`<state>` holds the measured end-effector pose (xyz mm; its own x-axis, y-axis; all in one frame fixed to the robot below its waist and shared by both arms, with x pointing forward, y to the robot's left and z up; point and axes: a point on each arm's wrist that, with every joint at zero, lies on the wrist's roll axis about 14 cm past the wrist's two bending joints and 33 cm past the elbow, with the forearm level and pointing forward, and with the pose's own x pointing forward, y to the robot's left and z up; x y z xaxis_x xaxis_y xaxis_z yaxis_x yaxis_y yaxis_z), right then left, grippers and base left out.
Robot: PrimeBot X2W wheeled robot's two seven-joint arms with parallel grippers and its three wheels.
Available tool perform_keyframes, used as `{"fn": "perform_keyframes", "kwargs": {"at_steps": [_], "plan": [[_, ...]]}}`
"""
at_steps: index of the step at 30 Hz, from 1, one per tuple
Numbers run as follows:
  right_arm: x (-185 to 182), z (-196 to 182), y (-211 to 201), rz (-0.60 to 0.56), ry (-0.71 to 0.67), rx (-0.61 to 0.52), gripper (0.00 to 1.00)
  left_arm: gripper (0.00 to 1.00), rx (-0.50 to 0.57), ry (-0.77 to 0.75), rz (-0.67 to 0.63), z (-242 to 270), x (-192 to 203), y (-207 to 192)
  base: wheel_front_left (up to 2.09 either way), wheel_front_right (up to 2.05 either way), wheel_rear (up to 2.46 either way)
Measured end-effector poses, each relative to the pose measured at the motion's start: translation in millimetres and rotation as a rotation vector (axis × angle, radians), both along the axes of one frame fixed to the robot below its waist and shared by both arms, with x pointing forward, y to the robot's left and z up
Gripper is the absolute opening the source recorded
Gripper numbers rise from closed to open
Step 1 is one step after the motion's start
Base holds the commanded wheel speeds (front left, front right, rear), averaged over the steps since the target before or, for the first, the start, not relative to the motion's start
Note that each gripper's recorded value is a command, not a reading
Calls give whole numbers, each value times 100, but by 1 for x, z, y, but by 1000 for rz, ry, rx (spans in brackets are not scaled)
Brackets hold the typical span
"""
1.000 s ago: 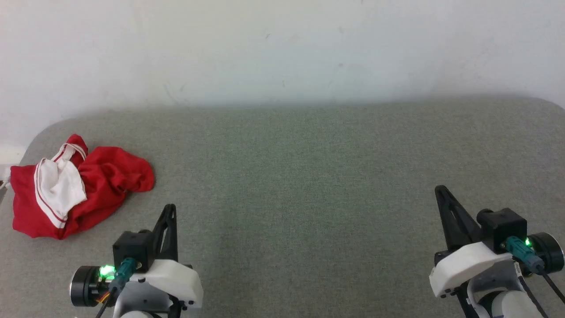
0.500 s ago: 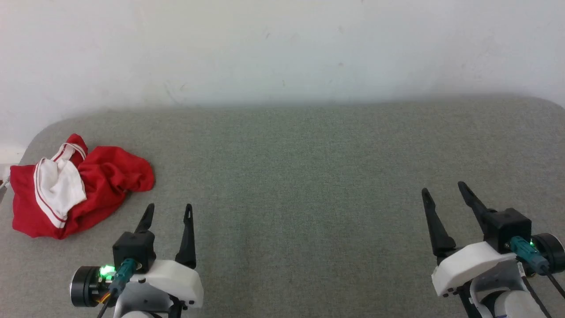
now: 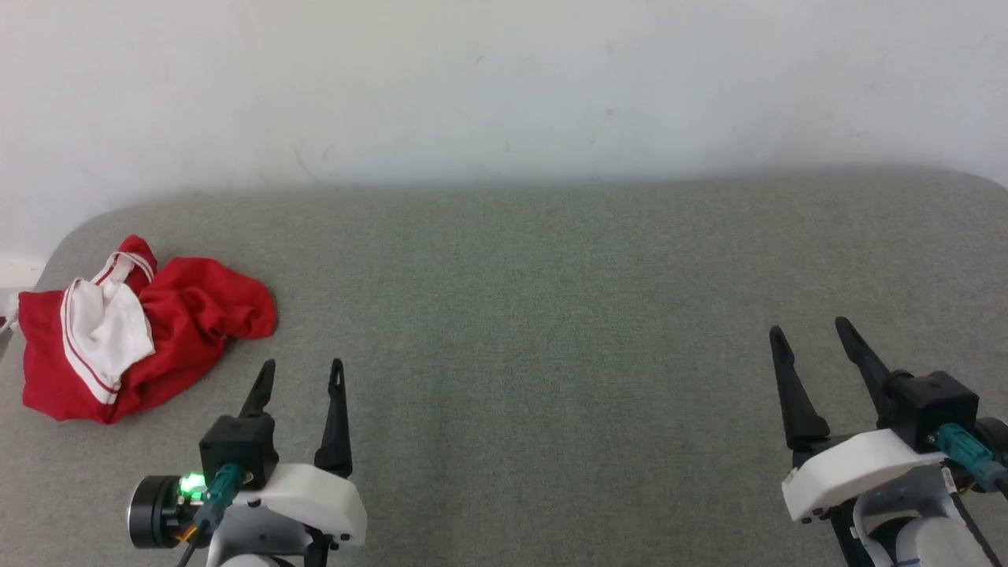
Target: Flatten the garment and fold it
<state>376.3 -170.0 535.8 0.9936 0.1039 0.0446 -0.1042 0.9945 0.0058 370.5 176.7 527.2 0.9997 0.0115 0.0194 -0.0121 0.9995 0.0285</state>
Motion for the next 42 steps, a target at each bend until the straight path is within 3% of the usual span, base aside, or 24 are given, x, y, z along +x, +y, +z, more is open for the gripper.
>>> {"fn": "perform_keyframes", "kwargs": {"at_steps": [21,42], "plan": [[10,7,10,31,-46,42,100,100,-25,-49,75,8,-5,18,0,0,0],[30,9,53,151,-79,59,100,100,-37,-89,254,13,-30,65,0,0,0]]}}
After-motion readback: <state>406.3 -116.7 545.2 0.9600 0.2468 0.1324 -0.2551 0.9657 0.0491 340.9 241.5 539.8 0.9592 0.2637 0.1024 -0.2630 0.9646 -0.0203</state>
